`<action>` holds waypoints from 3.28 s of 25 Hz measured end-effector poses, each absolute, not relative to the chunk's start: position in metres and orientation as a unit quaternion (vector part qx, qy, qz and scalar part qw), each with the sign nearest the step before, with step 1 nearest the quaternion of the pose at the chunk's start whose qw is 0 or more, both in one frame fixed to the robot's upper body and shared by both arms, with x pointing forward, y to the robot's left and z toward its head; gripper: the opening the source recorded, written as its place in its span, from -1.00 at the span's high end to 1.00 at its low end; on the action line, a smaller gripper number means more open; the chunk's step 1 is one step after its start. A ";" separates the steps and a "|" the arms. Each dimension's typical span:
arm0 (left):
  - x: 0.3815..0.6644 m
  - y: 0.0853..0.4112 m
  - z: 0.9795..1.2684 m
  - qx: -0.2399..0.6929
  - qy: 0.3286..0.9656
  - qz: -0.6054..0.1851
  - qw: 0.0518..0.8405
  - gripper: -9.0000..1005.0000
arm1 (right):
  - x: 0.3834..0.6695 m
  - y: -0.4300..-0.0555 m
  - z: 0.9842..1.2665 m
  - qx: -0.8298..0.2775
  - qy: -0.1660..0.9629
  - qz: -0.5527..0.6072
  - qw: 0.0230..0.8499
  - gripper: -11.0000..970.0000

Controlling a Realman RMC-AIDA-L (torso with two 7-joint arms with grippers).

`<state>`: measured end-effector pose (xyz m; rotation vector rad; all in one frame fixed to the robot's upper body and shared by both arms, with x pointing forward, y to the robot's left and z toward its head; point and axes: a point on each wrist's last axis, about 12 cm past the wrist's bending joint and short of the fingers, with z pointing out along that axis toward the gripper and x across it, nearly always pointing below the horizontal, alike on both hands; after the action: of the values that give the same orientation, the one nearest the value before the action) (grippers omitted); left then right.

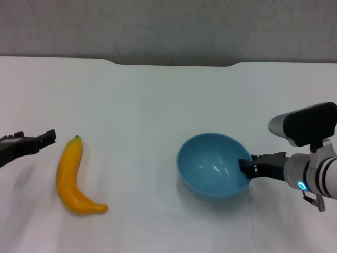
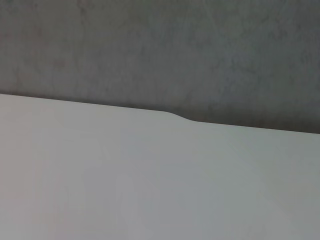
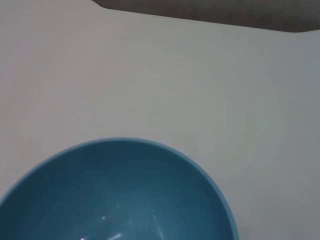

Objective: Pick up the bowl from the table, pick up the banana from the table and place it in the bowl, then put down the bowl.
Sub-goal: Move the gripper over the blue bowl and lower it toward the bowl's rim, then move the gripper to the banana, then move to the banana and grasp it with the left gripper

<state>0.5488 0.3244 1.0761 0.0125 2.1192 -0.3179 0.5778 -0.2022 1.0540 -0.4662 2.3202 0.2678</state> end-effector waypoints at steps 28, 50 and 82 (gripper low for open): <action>0.553 0.294 1.066 0.050 0.890 -0.146 0.429 -0.77 | 0.575 -0.218 1.058 -0.157 0.899 0.095 0.398 0.89; 0.547 0.264 1.058 0.027 0.900 -0.119 0.418 -0.77 | 0.572 -0.224 1.056 -0.148 0.900 0.093 0.399 0.90; 0.549 0.268 1.030 0.024 0.915 -0.088 0.392 -0.75 | 0.573 -0.224 1.057 -0.148 0.899 0.093 0.402 0.90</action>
<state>0.5488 0.2680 1.0297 0.0621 2.3247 -0.2231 0.5729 -0.2241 1.0574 -0.3742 2.2713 0.2347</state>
